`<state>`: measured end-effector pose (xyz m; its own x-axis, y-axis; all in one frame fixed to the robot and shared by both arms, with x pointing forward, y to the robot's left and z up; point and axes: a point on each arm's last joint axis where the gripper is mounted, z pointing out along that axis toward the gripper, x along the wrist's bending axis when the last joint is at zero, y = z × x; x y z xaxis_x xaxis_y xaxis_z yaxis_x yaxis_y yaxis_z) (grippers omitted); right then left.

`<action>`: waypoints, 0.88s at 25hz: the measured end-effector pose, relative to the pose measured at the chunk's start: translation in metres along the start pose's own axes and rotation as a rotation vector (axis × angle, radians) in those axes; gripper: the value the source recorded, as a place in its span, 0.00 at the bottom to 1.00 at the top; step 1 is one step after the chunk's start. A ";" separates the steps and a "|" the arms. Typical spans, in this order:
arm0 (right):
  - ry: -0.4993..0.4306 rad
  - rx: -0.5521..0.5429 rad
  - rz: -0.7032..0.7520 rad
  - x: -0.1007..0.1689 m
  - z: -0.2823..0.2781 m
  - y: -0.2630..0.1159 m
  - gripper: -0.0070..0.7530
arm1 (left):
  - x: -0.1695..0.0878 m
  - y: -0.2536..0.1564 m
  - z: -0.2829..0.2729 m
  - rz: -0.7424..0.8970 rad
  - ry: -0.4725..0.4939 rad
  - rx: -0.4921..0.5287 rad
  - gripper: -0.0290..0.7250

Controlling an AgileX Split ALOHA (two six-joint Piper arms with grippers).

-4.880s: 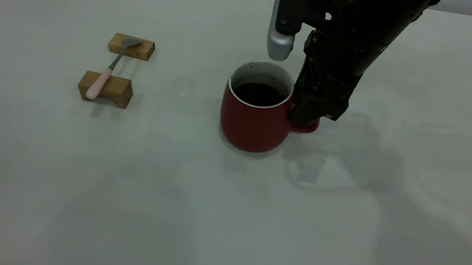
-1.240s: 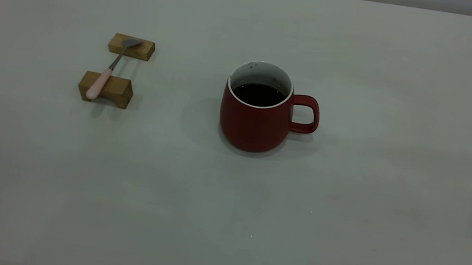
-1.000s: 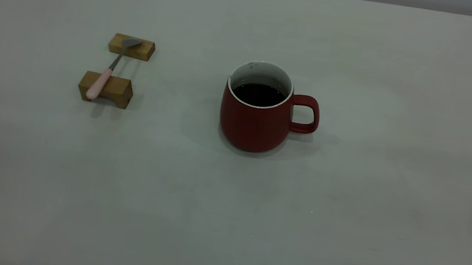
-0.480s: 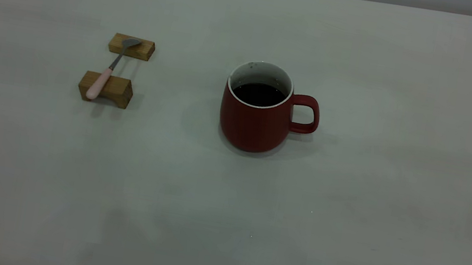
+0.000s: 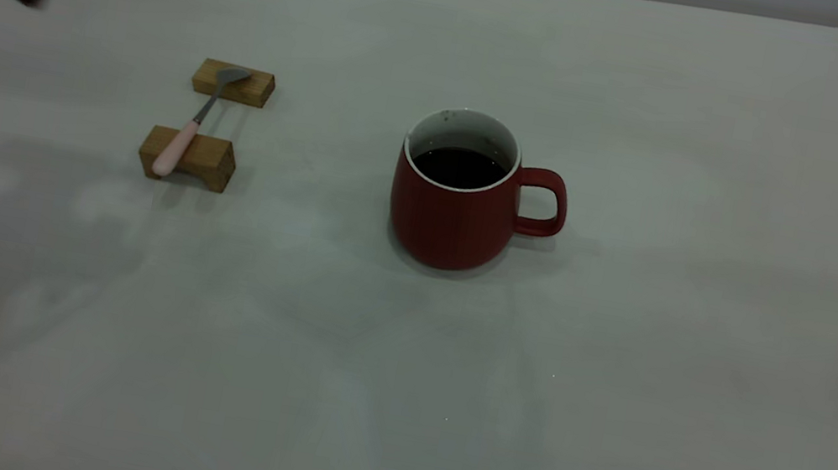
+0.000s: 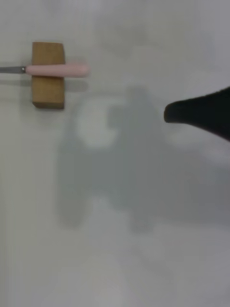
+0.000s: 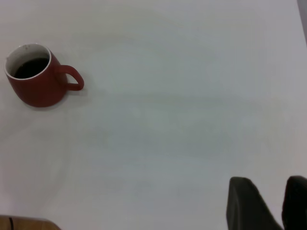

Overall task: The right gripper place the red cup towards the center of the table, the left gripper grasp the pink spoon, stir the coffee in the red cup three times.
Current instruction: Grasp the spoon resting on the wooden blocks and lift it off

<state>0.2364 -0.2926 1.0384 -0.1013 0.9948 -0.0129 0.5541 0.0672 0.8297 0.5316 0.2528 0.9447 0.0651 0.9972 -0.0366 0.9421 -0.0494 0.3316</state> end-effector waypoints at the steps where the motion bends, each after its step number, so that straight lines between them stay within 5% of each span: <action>1: 0.000 0.000 0.000 0.000 0.000 0.000 0.31 | -0.003 0.004 0.013 0.006 -0.001 0.012 0.93; 12: 0.000 0.000 0.000 0.000 0.000 0.000 0.31 | -0.030 0.025 0.115 0.026 -0.004 0.129 0.90; 22: -0.001 0.000 0.000 0.000 0.000 0.000 0.31 | -0.030 0.020 0.150 0.007 0.003 0.164 0.82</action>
<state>0.2364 -0.2926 1.0384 -0.1005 0.9949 -0.0129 0.5542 0.0667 0.8297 0.5980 0.2131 0.8113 0.0710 0.9970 -0.0318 0.9828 -0.0644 0.1732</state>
